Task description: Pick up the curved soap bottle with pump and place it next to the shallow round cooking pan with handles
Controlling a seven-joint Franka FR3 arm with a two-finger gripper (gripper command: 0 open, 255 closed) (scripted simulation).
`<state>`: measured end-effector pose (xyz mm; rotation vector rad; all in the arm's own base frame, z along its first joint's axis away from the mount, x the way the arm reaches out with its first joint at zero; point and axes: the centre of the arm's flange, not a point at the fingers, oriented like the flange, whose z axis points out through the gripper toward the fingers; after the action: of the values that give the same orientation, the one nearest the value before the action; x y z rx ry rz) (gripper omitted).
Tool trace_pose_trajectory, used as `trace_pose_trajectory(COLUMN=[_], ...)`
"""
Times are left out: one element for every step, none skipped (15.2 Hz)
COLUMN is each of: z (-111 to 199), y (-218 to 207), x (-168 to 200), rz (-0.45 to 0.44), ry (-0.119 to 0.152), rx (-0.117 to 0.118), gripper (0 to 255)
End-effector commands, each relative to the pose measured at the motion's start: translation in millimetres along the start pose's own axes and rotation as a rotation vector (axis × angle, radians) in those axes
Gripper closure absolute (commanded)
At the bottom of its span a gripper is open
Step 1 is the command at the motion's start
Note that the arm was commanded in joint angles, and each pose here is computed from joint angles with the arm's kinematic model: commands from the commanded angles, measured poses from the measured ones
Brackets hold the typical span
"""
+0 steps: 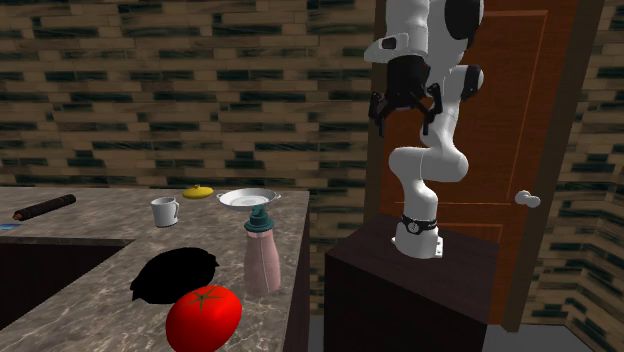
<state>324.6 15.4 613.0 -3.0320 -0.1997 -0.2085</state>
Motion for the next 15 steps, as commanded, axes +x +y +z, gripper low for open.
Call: trace_pose_trajectory(z=[0.0, 6.6, 13.2, 19.9, 26.5, 33.1, 39.7, 46.4, 53.0, 59.6, 66.2, 72.8, 79.4, 86.0, 92.6], y=[0.0, 11.4, 22.8, 34.2, 45.5, 56.8, 68.1, 79.4, 90.6, 101.8, 113.0, 124.1, 135.1, 146.1, 157.1], x=[0.0, 0.8, 1.8, 3.0, 4.3, 5.9, 7.7, 9.6, 11.8, 14.1, 16.7, 19.4, 22.3, 25.5, 28.8], rz=[0.0, -0.016, -0.032, -0.048, -0.064, -0.08, -0.096, -0.112, -0.128, -0.144, -0.16, -0.176, -0.192, -0.208, -0.224], ry=[0.0, 0.002, 0.004, 0.006, 0.009, 0.011, 0.013, 0.015, 0.017, 0.019, 0.021, 0.023, 0.026, 0.028, 0.03], rx=[0.0, 0.0, 0.0, 0.001, 0.001, 0.001, 0.001, 0.002, 0.002, 0.002, 0.002, 0.003, 0.003, 0.003, 0.003], gripper=[0, 0, 0, 0, 0, 0, 0, 0, 0, 0, 0, 0, 0, 0, 0])
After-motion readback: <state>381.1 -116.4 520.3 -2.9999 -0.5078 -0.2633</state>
